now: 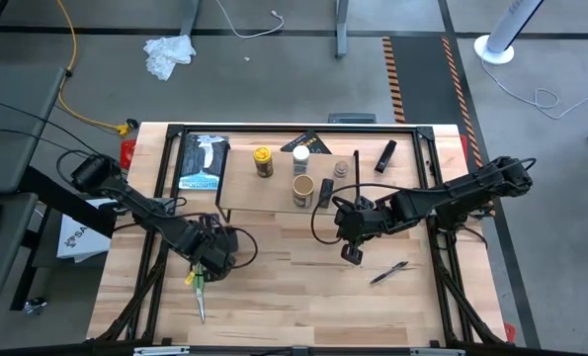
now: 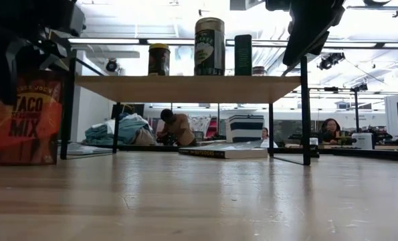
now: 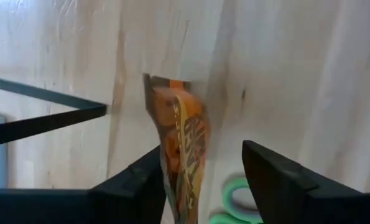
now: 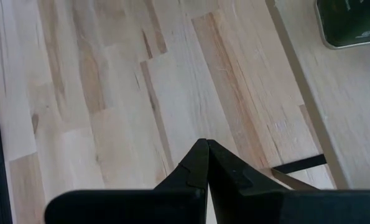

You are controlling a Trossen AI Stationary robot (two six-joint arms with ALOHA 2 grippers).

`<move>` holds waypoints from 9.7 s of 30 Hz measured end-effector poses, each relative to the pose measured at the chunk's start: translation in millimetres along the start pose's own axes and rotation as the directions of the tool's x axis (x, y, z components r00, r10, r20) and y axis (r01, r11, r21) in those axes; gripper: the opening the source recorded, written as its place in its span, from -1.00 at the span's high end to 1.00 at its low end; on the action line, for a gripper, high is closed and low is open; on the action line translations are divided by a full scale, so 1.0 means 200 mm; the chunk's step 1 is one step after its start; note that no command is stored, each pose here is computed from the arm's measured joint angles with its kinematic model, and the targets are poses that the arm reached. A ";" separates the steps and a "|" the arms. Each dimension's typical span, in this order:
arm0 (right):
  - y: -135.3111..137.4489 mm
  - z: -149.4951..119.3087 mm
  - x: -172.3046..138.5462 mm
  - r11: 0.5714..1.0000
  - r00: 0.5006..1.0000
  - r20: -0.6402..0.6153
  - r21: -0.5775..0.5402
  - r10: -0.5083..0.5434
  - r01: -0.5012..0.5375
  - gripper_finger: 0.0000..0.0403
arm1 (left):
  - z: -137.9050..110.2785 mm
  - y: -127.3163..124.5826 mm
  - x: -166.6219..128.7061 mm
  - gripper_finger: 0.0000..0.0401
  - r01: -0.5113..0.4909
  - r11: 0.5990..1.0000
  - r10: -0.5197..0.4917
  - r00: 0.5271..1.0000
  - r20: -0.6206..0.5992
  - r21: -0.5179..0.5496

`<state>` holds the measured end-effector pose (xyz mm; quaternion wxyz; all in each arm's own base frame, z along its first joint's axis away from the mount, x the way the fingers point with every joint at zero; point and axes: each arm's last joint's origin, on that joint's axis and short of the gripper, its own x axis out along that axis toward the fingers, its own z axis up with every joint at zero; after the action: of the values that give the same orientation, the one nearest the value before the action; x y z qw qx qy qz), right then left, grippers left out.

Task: Shelf spices
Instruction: Remove the orange seasoning pack from the shelf, then remove the brown seasoning bottle from the shelf, then remove the yellow seasoning bottle from the shelf

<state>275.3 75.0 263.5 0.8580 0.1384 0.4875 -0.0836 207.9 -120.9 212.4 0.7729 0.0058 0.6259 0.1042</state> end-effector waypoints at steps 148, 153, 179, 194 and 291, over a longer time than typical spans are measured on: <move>-0.01 -0.52 0.19 0.960 0.943 -0.304 0.193 -0.138 0.203 -0.08 | 0.36 0.75 -0.71 -0.33 -0.048 0.954 0.196 0.849 0.491 -0.298; -0.02 -0.51 0.19 0.968 0.936 -0.325 0.157 -0.136 0.195 -0.61 | 0.36 0.75 -0.71 -0.33 -0.048 0.954 0.196 0.849 0.491 -0.297; -0.09 -0.13 -0.47 0.953 0.971 0.031 0.198 -0.239 0.229 -0.81 | 0.49 0.84 -0.83 -0.33 -0.207 0.974 0.223 0.789 0.573 -0.095; -0.10 -0.10 -0.49 0.962 0.972 0.065 0.173 -0.227 0.213 -0.81 | 0.59 1.11 -0.63 -0.33 -0.092 0.995 0.097 0.879 0.468 -0.033; -0.07 -0.05 -0.49 0.965 0.967 0.164 0.210 -0.195 0.159 -0.81 | 0.12 -0.26 0.01 -0.45 0.165 0.962 -0.187 0.979 0.080 0.217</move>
<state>213.4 66.5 339.8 0.8705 0.1693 0.4064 -0.2200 238.4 -168.3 209.0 0.8044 0.0367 0.5920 -0.0319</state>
